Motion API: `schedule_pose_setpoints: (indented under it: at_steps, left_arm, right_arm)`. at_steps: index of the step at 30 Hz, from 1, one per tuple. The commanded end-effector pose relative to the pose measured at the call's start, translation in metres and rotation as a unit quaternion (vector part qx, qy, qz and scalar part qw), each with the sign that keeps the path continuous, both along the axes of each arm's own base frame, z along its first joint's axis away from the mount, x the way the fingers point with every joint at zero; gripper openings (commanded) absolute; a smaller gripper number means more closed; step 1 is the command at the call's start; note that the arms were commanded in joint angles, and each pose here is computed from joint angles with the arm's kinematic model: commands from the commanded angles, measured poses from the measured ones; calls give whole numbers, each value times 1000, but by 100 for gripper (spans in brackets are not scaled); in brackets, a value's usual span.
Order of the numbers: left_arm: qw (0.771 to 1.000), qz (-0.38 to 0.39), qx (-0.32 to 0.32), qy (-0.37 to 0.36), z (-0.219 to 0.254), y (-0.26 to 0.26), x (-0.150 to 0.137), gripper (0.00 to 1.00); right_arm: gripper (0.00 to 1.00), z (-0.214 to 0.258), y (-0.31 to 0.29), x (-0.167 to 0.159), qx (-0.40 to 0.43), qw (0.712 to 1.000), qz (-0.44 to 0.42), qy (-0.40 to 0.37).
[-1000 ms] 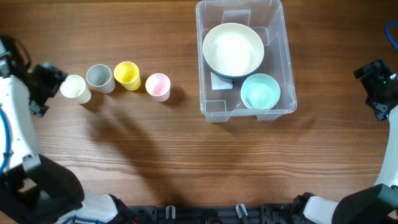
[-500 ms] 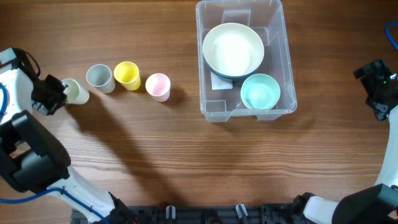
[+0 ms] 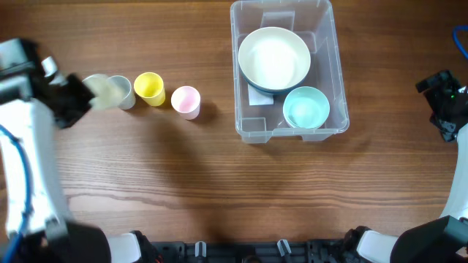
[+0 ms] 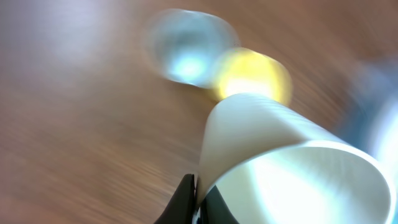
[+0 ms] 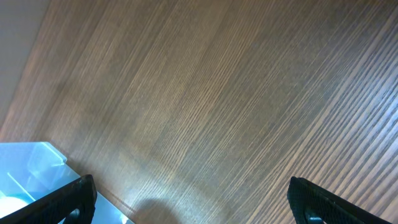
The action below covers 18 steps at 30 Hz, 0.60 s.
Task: Pack container
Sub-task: 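Carry the white cup into the bin and release it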
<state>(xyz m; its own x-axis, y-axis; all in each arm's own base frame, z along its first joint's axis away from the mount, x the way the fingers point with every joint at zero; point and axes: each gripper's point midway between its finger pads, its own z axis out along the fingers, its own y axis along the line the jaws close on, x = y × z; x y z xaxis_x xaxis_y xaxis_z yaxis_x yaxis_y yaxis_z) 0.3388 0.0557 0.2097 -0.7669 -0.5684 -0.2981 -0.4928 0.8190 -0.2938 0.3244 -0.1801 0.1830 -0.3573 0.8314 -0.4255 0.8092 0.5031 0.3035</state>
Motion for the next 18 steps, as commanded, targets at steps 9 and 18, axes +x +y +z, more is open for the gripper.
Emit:
schedule_pose_setpoints:
  at_steps: [9, 18]
  left_arm:
    - [901, -401, 59, -157, 8, -308, 15, 4]
    - [899, -425, 63, -82, -87, -352, 25, 4]
  right_arm:
    - [100, 0, -1, 2, 4, 1000, -4, -3]
    - [100, 0, -1, 2, 4, 1000, -4, -3]
